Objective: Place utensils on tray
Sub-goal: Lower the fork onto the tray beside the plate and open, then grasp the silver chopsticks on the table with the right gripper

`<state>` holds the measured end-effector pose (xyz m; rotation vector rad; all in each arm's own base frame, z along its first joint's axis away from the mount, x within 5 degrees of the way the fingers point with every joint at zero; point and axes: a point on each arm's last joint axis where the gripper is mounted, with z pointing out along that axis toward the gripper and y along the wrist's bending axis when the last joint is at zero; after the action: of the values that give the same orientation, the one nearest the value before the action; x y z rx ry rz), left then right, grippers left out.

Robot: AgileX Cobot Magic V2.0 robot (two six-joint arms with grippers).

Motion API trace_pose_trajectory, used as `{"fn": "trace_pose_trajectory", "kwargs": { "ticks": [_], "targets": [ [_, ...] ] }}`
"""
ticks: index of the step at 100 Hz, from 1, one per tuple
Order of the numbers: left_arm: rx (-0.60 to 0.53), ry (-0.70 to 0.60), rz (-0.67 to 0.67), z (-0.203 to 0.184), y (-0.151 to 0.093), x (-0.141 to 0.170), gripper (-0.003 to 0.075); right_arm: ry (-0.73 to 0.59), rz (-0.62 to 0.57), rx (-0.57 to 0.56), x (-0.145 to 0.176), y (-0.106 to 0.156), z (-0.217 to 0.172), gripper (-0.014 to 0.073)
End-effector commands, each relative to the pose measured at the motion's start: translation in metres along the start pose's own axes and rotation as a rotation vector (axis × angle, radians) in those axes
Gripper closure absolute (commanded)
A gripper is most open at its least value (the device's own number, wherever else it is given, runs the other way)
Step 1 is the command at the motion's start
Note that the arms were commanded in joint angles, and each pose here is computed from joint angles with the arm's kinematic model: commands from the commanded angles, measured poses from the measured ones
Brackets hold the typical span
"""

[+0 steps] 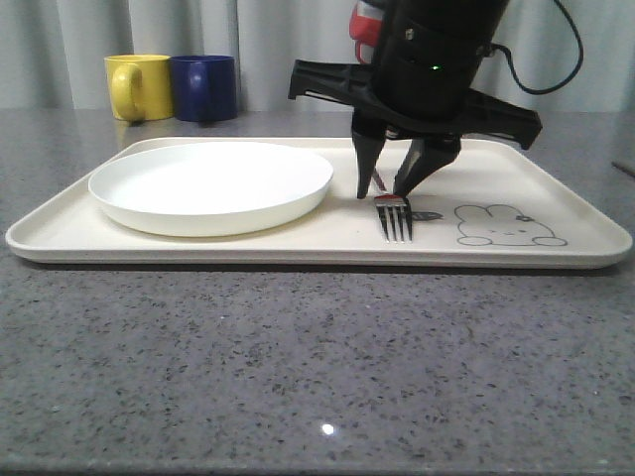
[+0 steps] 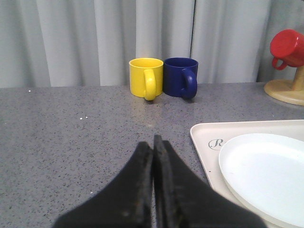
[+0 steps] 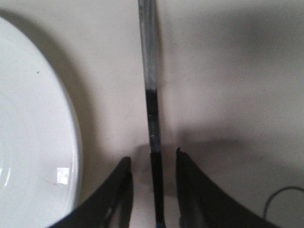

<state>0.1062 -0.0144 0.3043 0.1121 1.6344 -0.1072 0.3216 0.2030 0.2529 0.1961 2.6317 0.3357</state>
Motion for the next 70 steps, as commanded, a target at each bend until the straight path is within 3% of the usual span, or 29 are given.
{"fn": "trace_pose_trajectory", "kwargs": {
  "ticks": [1, 35, 70],
  "targets": [
    [-0.027, -0.103, -0.010, -0.001, 0.003, -0.016, 0.0738, -0.071, 0.002, -0.058, -0.010, 0.006, -0.023, 0.0270],
    [-0.027, -0.103, -0.010, -0.001, 0.003, -0.016, 0.0738, -0.188, -0.044, -0.054, -0.025, -0.009, -0.072, 0.0270],
    [-0.027, -0.103, -0.010, -0.001, 0.003, -0.016, 0.0738, -0.207, -0.083, 0.125, -0.056, -0.087, -0.112, 0.0270]
  ]
}}
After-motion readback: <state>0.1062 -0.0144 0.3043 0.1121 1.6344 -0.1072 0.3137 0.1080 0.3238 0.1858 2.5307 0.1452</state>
